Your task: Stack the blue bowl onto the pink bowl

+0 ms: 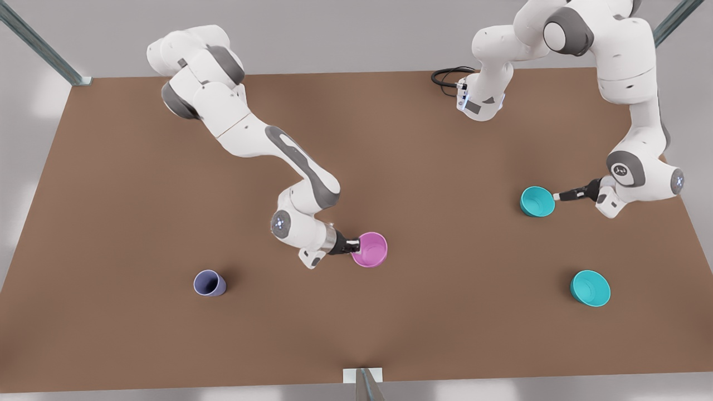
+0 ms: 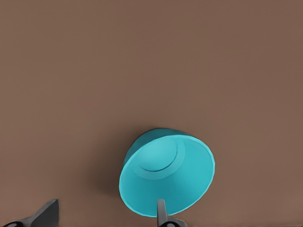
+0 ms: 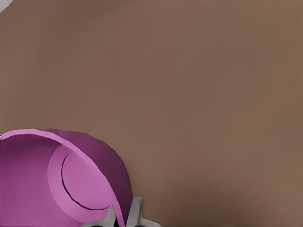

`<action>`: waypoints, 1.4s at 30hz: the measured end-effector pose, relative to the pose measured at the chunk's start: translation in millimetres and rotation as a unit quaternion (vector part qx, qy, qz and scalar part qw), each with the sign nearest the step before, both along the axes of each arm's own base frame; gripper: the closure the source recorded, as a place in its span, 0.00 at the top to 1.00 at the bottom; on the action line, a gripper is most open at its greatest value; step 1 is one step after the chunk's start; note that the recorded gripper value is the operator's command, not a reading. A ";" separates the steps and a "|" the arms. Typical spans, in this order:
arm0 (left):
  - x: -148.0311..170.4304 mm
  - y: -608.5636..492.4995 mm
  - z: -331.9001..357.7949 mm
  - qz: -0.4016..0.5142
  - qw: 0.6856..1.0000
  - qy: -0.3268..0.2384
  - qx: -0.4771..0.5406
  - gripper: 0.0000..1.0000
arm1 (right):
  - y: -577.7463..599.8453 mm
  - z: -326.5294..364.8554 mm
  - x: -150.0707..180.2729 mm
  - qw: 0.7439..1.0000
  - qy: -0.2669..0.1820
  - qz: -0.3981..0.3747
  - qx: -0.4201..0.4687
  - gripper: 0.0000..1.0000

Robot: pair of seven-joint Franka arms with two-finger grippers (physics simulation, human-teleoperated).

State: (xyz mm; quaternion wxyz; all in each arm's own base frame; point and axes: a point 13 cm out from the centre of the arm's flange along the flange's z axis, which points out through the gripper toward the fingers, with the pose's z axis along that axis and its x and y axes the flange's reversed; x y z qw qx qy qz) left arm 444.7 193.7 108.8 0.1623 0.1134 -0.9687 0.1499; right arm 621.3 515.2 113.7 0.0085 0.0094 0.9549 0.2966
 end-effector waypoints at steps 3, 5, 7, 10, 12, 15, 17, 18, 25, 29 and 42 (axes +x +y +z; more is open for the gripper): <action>-4.9 -5.4 -16.1 -0.011 1.000 -0.021 -0.016 1.00 | 4.9 -16.0 0.9 1.000 0.005 -0.017 -0.009 0.21; -10.4 -9.2 -27.6 -0.015 0.999 -0.030 -0.026 1.00 | 6.7 -21.2 1.1 1.000 0.009 -0.027 -0.012 0.26; -9.9 -9.1 -35.5 -0.022 0.998 -0.041 -0.030 1.00 | 7.7 -25.0 1.0 0.999 0.015 -0.037 -0.013 1.00; -6.1 -8.4 -40.3 -0.037 0.997 -0.058 -0.033 1.00 | 8.5 -26.6 1.2 0.998 0.022 -0.051 -0.013 1.00; -2.4 -7.8 -42.5 -0.049 0.996 -0.069 -0.032 1.00 | 9.1 -23.9 2.2 0.998 0.025 -0.059 -0.012 1.00; -1.0 -7.1 -50.0 -0.066 0.994 -0.077 -0.031 1.00 | 2.7 8.4 16.2 0.997 0.022 -0.076 -0.001 1.00; -1.7 -8.2 -54.1 -0.076 0.993 -0.080 -0.033 1.00 | -42.5 65.4 52.8 0.994 0.021 -0.102 0.010 1.00; -1.8 -9.1 -55.1 -0.081 0.993 -0.082 -0.034 0.99 | -81.4 99.2 76.2 0.993 0.021 -0.117 0.011 1.00; -0.4 -13.6 -56.0 -0.108 0.989 -0.090 -0.041 0.22 | -489.3 291.8 107.9 0.968 0.043 -0.182 -0.165 1.00; 0.1 -17.5 -52.9 -0.119 0.987 -0.092 -0.048 0.21 | -535.5 456.6 3.1 0.949 0.019 -0.158 -0.273 1.00; 190.0 -416.7 164.0 -0.408 0.897 -0.158 -0.053 0.21 | -555.5 415.6 -110.0 0.930 0.129 -0.049 -0.341 1.00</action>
